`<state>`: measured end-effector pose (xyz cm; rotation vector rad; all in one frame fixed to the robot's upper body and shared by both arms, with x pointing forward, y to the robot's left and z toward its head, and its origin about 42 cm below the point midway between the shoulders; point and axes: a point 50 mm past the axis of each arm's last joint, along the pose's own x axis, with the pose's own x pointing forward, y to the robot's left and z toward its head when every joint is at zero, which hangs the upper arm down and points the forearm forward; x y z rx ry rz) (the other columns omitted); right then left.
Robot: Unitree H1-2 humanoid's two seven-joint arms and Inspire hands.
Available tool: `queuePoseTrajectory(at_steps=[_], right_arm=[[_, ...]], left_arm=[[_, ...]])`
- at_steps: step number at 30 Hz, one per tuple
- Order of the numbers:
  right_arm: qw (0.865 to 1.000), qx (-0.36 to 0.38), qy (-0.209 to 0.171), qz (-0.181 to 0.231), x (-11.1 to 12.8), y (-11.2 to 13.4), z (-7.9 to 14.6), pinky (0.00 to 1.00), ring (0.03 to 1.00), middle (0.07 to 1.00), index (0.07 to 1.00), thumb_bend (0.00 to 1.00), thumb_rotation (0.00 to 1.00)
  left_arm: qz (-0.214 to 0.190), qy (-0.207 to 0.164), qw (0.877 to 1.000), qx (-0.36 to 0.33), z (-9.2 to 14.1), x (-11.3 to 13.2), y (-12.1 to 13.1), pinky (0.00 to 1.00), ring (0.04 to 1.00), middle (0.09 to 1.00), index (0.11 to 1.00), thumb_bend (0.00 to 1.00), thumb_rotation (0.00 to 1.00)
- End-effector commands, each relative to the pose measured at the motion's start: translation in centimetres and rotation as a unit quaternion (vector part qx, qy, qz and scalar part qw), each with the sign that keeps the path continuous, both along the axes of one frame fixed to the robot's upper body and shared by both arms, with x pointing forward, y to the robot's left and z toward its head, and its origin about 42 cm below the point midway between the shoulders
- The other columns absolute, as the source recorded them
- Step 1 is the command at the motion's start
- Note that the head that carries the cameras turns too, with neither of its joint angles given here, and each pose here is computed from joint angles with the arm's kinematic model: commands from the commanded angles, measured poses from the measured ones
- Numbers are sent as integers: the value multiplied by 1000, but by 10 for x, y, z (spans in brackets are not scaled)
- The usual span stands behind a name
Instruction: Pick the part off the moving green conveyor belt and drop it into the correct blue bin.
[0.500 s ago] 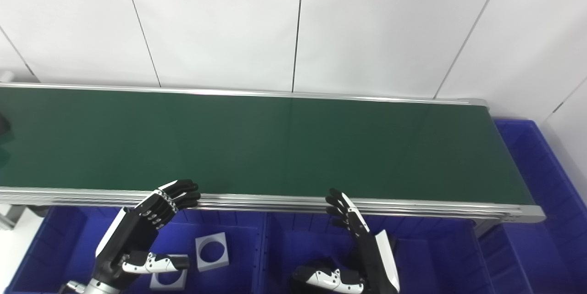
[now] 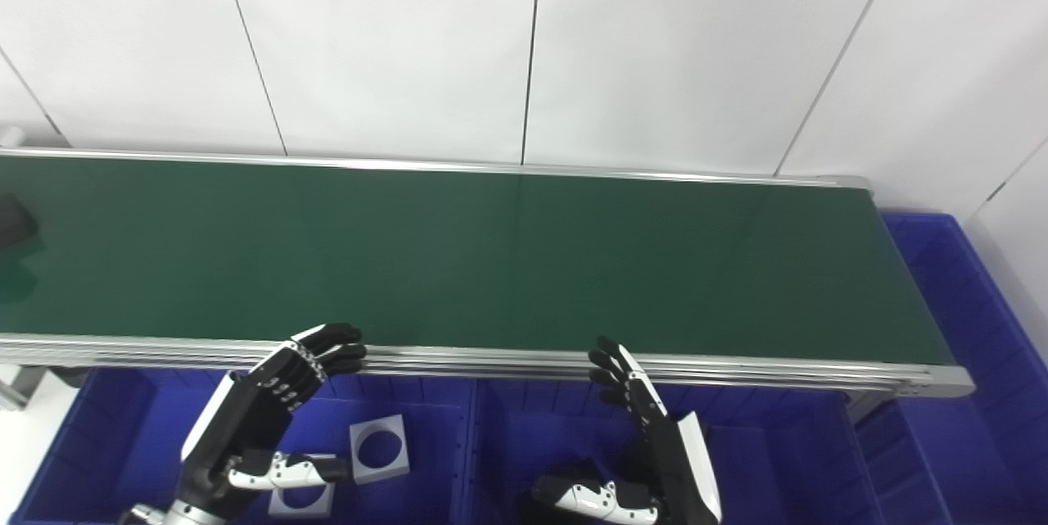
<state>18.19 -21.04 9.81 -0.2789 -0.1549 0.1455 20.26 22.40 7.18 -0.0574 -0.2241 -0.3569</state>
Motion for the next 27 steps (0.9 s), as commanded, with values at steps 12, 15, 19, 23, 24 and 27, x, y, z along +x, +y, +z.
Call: queuePoseTrajectory(at_steps=[12,15,19,23,24,27], right_arm=[[998,0,-54,9,-2,-16,13,781,828,856,921,954,286],[999,-11,-51,10,-2,-22,13,794,838,874,931,955,325],[999,-8,-48,19,-1,-25,12,834,869,903,958,943,329],[998,-5,-53,26,1,-27,9,845,880,910,966,938,324],[998,-4,-54,27,1,-28,9,847,885,912,968,941,326],[998,-2,-55,29,2,-28,7,846,890,914,969,942,315]], left_arm=[[5,-23,1000,10,4,-2,-20,760,787,806,793,904,119],[6,-16,1000,4,0,-3,-26,756,784,807,790,905,102],[8,-13,1000,13,-2,-2,-31,738,771,802,789,915,115],[12,-11,1000,19,-3,-1,-33,724,761,796,781,931,131],[10,-11,1000,18,-3,-1,-34,728,763,798,782,934,126],[10,-11,1000,18,-3,0,-34,730,762,797,782,938,126]])
